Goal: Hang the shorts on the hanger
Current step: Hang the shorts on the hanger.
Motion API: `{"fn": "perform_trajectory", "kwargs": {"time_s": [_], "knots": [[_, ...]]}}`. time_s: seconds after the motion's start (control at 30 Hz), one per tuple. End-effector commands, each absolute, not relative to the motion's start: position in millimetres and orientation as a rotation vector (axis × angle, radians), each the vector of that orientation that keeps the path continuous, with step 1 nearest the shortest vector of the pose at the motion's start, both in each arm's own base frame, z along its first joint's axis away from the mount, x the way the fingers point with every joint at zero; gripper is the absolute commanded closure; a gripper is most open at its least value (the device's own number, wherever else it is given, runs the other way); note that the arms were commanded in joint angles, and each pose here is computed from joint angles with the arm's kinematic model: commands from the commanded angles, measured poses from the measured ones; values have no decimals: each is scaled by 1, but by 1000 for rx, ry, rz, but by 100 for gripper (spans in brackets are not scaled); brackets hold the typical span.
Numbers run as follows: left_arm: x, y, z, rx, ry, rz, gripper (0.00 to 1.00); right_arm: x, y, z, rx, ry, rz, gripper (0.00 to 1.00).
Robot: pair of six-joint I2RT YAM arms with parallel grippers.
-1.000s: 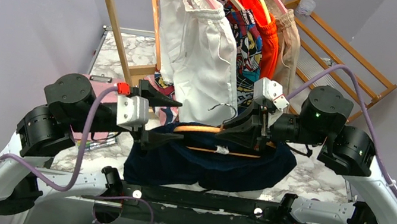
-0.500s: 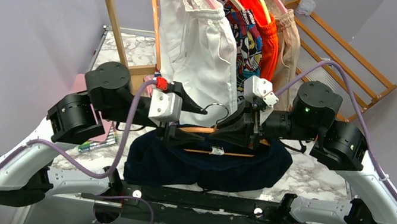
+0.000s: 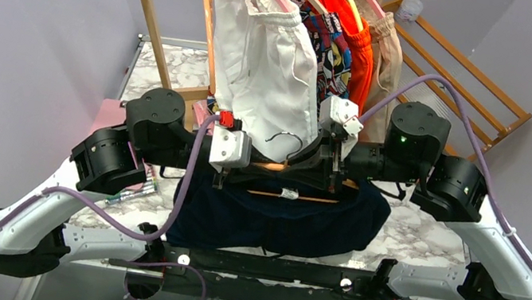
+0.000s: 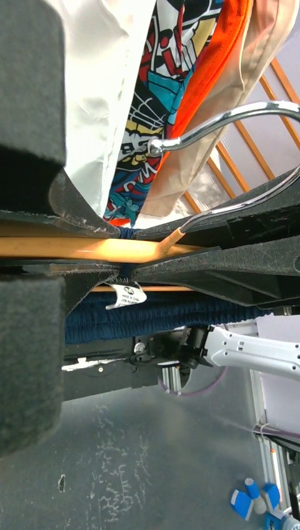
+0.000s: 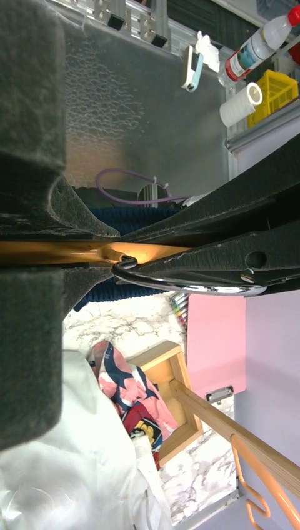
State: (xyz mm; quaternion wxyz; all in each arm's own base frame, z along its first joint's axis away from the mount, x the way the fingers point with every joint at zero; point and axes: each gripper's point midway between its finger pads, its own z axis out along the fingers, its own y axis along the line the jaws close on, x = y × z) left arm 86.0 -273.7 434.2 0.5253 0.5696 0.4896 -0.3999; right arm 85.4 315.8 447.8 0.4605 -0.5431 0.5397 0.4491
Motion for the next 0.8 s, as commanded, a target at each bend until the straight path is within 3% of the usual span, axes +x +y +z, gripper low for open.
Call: {"fn": "perform_trajectory", "kwargs": {"time_s": [0.0,0.13,0.23,0.33,0.77], "knots": [[101,-269,430,1341,1189,-860,100,70,310,478,-1333,1202,1161,97],[99,-268,432,1341,1173,-858,100,69,307,472,-1343,1264,1160,59],[96,-267,433,1346,1158,-869,100,73,301,470,-1318,1306,1132,42],[91,-264,435,1352,1137,-881,100,78,292,469,-1285,1352,1088,38],[76,-254,449,1352,1074,-920,100,65,285,449,-1360,1416,1120,38]]}}
